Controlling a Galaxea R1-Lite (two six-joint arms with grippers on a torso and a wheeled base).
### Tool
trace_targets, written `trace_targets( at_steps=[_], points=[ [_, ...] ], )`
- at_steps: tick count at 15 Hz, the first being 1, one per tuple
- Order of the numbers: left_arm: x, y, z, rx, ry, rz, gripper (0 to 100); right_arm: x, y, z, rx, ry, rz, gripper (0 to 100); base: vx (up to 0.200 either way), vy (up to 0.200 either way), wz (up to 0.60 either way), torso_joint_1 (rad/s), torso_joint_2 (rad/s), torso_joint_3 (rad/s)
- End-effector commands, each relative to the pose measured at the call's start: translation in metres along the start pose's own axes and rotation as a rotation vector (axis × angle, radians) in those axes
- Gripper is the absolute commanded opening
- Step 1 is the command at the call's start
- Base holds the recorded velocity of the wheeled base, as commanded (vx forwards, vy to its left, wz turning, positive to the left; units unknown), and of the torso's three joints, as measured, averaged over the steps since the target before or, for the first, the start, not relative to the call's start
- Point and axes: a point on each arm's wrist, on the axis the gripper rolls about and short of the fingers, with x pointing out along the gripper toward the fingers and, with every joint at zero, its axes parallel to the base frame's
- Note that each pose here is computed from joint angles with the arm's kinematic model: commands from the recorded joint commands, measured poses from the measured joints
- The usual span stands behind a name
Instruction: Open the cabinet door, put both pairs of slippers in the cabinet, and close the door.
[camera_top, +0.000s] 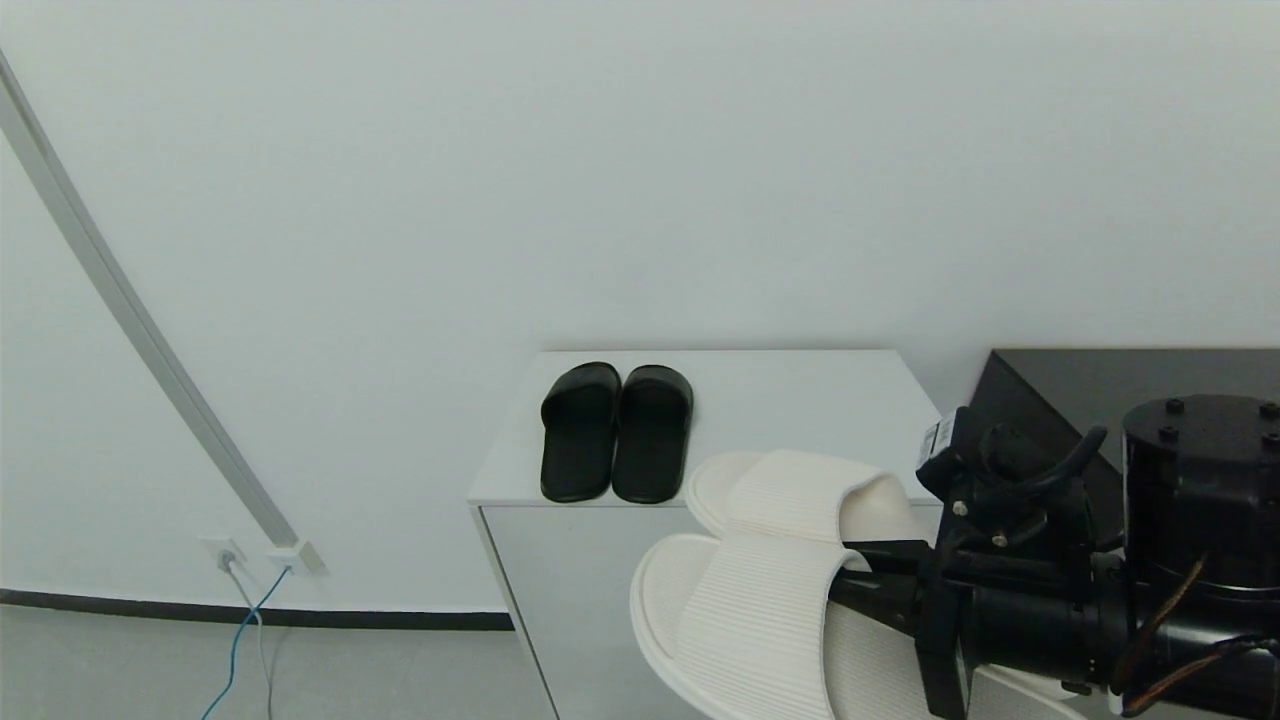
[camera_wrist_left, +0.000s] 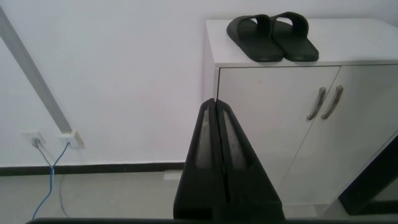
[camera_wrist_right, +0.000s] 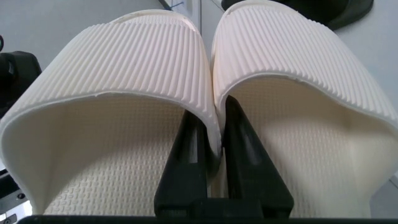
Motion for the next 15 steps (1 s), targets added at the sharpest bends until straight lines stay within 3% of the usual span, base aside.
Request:
trace_targets(
  at_steps=[1,2,3,15],
  points=[
    [0.0001,0.0000,0.0000,0.001,0.001,-0.001,0,0.0016,0.0000,-0.0014,0.001,0.007,0.002,0,0.000,0.000,0.00,-0.100,0.19,0.124],
    [0.0001,0.0000,0.0000,0.003,0.001,-0.001,0,0.0019,0.0000,-0.0017,0.001,0.009,0.002,0,0.000,0.000,0.00,-0.134,0.32,0.183],
    [0.0001,0.0000,0.0000,0.003,0.001,-0.001,100,0.0019,0.0000,-0.0018,0.000,0.010,0.003,0,0.000,0.000,0.00,-0.134,0.33,0.173],
    [0.0001,0.0000,0.0000,0.000,0.001,0.001,100,0.0029,0.0010,-0.0049,-0.001,0.023,0.007,0,0.000,0.000,0.00,-0.181,0.42,0.235]
  ],
)
